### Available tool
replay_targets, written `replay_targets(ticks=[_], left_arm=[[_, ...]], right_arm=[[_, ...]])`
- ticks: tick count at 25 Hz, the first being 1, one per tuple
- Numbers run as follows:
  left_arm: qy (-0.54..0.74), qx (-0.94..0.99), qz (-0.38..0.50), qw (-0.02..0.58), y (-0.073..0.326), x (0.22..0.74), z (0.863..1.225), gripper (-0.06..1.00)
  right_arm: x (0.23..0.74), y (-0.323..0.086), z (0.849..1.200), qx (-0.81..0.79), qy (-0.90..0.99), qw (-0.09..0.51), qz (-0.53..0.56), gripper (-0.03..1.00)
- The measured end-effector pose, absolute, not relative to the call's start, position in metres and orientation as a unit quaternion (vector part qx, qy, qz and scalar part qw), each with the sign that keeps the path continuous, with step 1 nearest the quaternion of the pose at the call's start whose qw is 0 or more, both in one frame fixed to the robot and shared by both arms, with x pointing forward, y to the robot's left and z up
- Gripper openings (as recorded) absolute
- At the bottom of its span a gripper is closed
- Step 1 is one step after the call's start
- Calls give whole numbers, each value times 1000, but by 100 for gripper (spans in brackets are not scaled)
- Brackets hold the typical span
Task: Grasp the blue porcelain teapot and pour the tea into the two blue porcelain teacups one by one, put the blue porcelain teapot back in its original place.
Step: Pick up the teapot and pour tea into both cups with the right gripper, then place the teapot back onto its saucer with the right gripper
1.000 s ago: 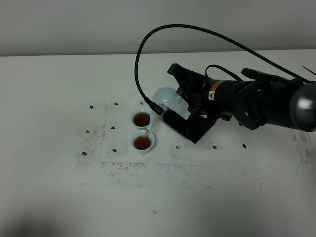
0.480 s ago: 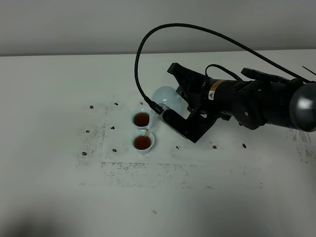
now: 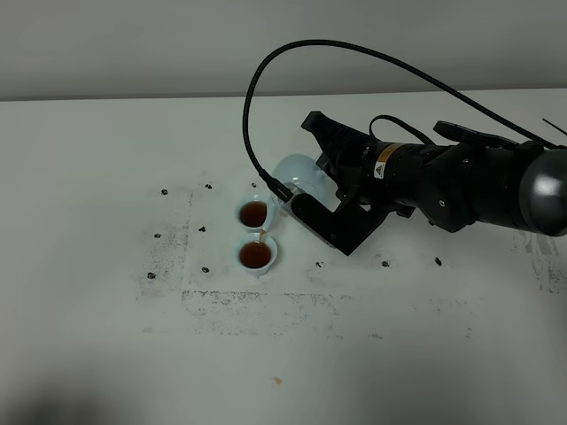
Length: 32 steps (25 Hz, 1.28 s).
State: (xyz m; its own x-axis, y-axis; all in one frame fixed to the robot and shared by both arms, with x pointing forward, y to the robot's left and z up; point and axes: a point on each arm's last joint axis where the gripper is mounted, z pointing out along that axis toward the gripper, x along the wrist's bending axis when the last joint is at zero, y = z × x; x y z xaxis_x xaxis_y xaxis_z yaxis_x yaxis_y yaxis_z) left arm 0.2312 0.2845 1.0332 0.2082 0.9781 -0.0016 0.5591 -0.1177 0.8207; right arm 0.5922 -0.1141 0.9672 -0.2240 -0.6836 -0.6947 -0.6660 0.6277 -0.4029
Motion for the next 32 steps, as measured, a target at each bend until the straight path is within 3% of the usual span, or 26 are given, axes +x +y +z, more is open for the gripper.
replay_targets(ticks=[6,17,22,32], left_arm=[[558,689,291,360,284,231,1033,68],[558,689,291,360,284,231,1033,68],[558,689,291,360,284,231,1033,68],[558,689,291,360,284,231,1033,68]], right_arm=[[588,-117,961,-412,814,409,4,4],[587,-117,960,-327,856,399,46,4],[583,-120,960,-294,889,347,54,4],[590,-117,1013,-54,937,316,137,4]])
